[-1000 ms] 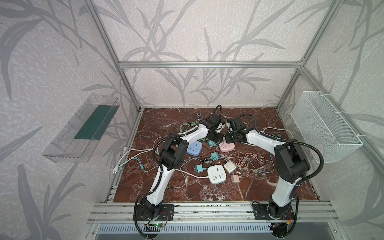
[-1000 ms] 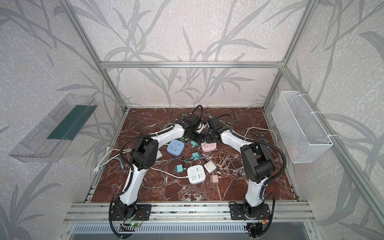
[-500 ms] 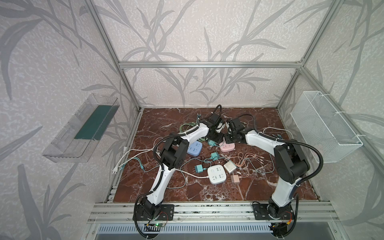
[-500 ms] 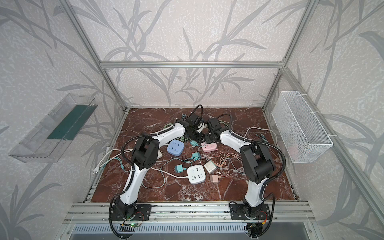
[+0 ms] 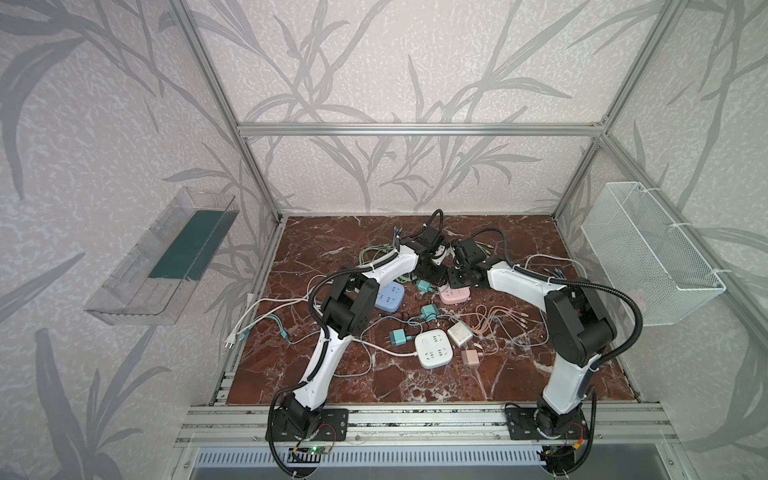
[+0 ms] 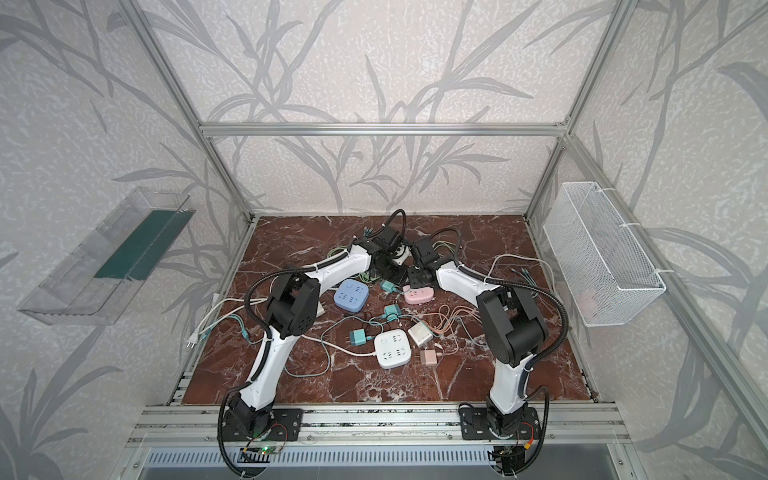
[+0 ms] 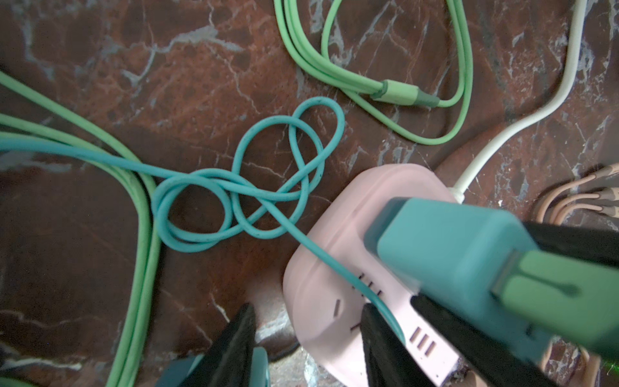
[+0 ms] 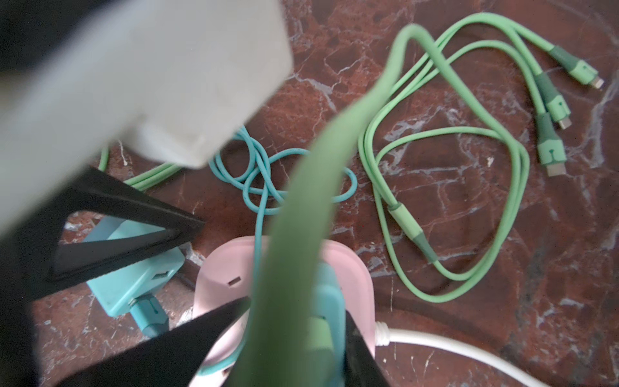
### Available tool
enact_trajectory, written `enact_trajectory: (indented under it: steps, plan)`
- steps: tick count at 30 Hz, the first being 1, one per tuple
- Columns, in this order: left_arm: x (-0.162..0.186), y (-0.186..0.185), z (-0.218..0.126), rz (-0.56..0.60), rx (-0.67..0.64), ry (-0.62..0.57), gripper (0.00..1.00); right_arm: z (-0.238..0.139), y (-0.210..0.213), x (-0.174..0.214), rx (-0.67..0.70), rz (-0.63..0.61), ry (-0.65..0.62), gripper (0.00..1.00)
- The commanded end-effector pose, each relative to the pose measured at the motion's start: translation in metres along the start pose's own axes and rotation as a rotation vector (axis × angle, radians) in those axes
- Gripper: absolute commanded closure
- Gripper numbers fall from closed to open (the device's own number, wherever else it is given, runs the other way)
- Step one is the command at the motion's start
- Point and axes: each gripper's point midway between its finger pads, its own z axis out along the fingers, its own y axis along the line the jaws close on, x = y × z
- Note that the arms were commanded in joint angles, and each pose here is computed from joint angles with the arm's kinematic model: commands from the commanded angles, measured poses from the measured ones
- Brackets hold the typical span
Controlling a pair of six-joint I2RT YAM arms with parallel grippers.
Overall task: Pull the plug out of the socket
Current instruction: 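Grip the teal charger with right gripper and begin pulling it upward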
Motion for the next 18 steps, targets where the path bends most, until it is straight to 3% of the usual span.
enact_trajectory:
  steps: [1,12,18]
  plan:
    - [0.024,0.017,0.021,-0.029,-0.053,0.088,0.48,-0.004,0.022,-0.010,-0.062,-0.011,-0.022,0.89]
    - [0.033,0.022,0.024,-0.026,-0.080,0.119,0.48,-0.025,0.019,-0.028,-0.071,0.006,-0.096,0.89]
    - [0.032,0.020,0.022,-0.020,-0.068,0.115,0.48,-0.018,0.015,-0.022,-0.052,-0.005,-0.070,0.89]
